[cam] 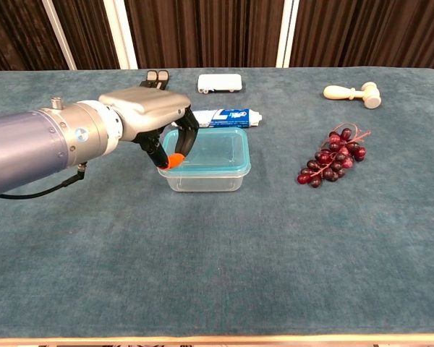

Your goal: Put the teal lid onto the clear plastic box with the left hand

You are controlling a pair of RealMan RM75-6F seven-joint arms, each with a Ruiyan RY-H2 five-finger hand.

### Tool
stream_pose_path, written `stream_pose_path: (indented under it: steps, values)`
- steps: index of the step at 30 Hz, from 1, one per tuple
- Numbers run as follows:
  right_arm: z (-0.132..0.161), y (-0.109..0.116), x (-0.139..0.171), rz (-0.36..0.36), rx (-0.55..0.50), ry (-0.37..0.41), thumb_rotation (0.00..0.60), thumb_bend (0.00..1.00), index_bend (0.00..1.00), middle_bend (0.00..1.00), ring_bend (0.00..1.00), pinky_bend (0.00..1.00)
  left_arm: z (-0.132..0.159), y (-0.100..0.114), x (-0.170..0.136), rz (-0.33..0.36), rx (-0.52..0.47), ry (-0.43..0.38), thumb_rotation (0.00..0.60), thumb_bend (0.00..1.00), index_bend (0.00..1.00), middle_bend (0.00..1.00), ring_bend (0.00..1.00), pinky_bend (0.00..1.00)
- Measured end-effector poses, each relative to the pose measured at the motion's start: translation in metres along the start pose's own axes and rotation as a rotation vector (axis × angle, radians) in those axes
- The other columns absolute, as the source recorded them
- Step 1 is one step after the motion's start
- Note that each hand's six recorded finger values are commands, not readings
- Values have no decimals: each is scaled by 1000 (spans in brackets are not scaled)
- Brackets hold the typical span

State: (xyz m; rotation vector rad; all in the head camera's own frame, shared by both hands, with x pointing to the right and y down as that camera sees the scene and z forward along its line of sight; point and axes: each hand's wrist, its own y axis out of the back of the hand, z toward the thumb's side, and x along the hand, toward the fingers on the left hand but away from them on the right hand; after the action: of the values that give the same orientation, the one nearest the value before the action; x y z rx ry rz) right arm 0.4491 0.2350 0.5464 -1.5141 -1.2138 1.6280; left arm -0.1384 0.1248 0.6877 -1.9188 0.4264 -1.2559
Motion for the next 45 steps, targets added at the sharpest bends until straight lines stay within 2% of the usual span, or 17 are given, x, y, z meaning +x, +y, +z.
stream_pose_path:
  steps: [28, 33, 39, 45]
  values:
    - [0, -1, 0, 1, 0, -7, 600, 362, 46, 0, 0, 0, 4, -10, 2, -7, 13, -4, 600, 490, 632, 490, 122, 137]
    - [-1, -1, 0, 1, 0, -11, 600, 362, 46, 0, 0, 0, 3, 5, 1, 31, -7, -2, 600, 489, 634, 493, 125, 137]
    - [-1, -1, 0, 2, -2, -14, 600, 363, 46, 0, 0, 0, -1, 35, 4, 121, -27, 0, 600, 490, 648, 516, 147, 137]
    - [-2, -1, 0, -1, -3, -19, 600, 362, 46, 0, 0, 0, -4, 50, 24, 133, -27, 9, 600, 493, 650, 534, 165, 137]
